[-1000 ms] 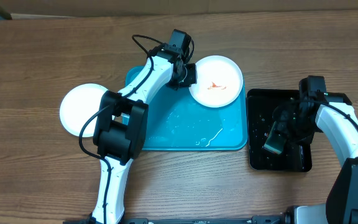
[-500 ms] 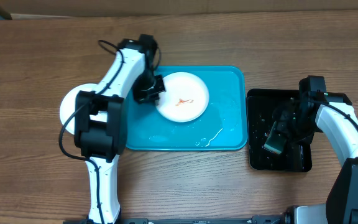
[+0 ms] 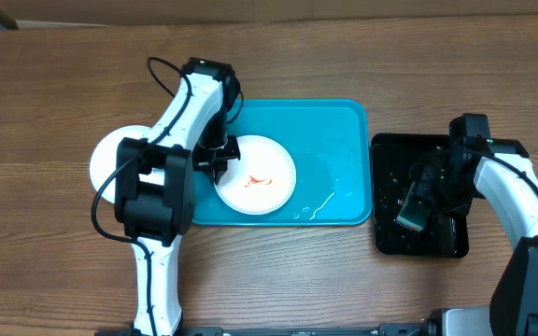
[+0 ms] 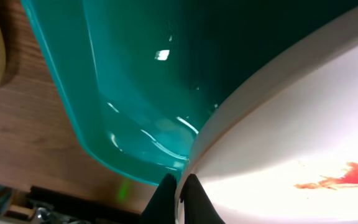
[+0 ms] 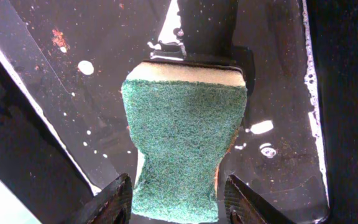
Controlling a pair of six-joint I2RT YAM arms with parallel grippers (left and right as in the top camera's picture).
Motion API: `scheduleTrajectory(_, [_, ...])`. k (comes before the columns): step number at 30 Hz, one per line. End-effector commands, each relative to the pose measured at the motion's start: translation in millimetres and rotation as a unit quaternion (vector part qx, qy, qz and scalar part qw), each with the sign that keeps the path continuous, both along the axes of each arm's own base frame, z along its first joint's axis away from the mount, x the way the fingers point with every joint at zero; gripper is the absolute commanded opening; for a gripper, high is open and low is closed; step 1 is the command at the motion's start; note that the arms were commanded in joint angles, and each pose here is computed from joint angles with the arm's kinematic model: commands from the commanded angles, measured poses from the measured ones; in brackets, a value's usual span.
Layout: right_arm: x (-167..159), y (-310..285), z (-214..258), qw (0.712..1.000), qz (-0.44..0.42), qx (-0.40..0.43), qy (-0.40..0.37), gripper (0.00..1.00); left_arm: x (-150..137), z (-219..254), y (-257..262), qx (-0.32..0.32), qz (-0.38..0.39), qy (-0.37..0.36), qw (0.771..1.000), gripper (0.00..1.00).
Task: Clean dirty plates on tray and stack at the side
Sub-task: 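Drag the white plate toward the tray center and tilt it up with left gripper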
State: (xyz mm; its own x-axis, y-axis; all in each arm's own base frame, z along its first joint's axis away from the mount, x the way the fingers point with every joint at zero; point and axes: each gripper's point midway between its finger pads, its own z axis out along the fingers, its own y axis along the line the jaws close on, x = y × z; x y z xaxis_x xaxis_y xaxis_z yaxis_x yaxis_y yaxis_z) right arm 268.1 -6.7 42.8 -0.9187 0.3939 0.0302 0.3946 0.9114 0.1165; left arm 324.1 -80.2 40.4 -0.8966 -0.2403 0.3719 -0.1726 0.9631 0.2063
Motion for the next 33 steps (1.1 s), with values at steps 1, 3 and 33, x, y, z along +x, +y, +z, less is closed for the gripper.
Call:
scheduleTrajectory(1, [-0.6,2.6,1.6,1.000,0.002,0.002,-0.003,0.49,-11.5,2.0,9.7,0.041,-0.014,0.005,0.999,0.04])
scheduleTrajectory(3, [-0.6,2.6,1.6,1.000,0.002,0.002,-0.003,0.49,-17.7,-4.1,8.6,0.044,-0.020,0.013,0.999,0.04])
scheduleTrajectory(33, [1.3,4.5,1.9,1.000,0.002,0.008,-0.007,0.30,-17.1,-3.5,-21.4,-0.044,-0.004,-0.050,0.998,0.04])
